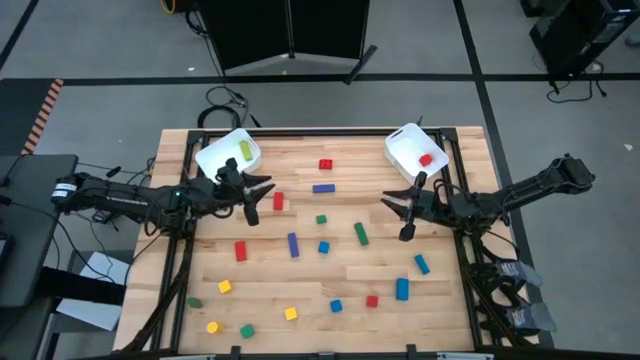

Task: Sort blocks by size
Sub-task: Put the large violet block into the left white bin

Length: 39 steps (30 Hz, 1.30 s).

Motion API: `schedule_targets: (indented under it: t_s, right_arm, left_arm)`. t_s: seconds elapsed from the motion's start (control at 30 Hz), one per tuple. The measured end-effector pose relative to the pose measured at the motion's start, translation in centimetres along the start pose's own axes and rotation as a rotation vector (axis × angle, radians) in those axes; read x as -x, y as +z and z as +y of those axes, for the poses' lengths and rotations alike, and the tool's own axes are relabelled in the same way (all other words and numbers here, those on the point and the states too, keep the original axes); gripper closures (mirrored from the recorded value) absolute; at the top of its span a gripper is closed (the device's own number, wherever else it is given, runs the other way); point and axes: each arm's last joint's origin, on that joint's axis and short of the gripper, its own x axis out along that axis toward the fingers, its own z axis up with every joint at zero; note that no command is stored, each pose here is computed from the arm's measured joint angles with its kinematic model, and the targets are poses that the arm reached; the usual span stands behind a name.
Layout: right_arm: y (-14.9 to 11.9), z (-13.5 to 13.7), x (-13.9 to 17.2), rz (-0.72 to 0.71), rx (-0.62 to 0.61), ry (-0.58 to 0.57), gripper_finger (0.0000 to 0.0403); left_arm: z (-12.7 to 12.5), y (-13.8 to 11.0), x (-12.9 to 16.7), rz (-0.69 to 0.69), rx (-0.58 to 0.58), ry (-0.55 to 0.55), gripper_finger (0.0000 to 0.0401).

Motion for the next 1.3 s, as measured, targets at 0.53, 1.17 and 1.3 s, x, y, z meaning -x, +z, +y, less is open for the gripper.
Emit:
schedule_targets:
  t_s: [0.53, 1.17, 1.3]
  right_arm:
    - [0.0, 0.0, 0.0, -0.001, 0.027, -0.002, 0.0367]
    - [0.4, -1.0, -0.4, -0.039, -0.009, -0.104, 0.0359]
    - [0.6, -1.3, -0.4, -0.044, -0.013, -0.164, 0.0351]
  left_arm:
    - [0.0, 0.1, 0.0, -0.009, -0.012, -0.001, 0.0213]
    - [0.0, 0.1, 0.0, -0.008, 0.014, -0.001, 0.0213]
    - [0.0, 0.1, 0.0, -0.008, 0.015, -0.001, 0.0213]
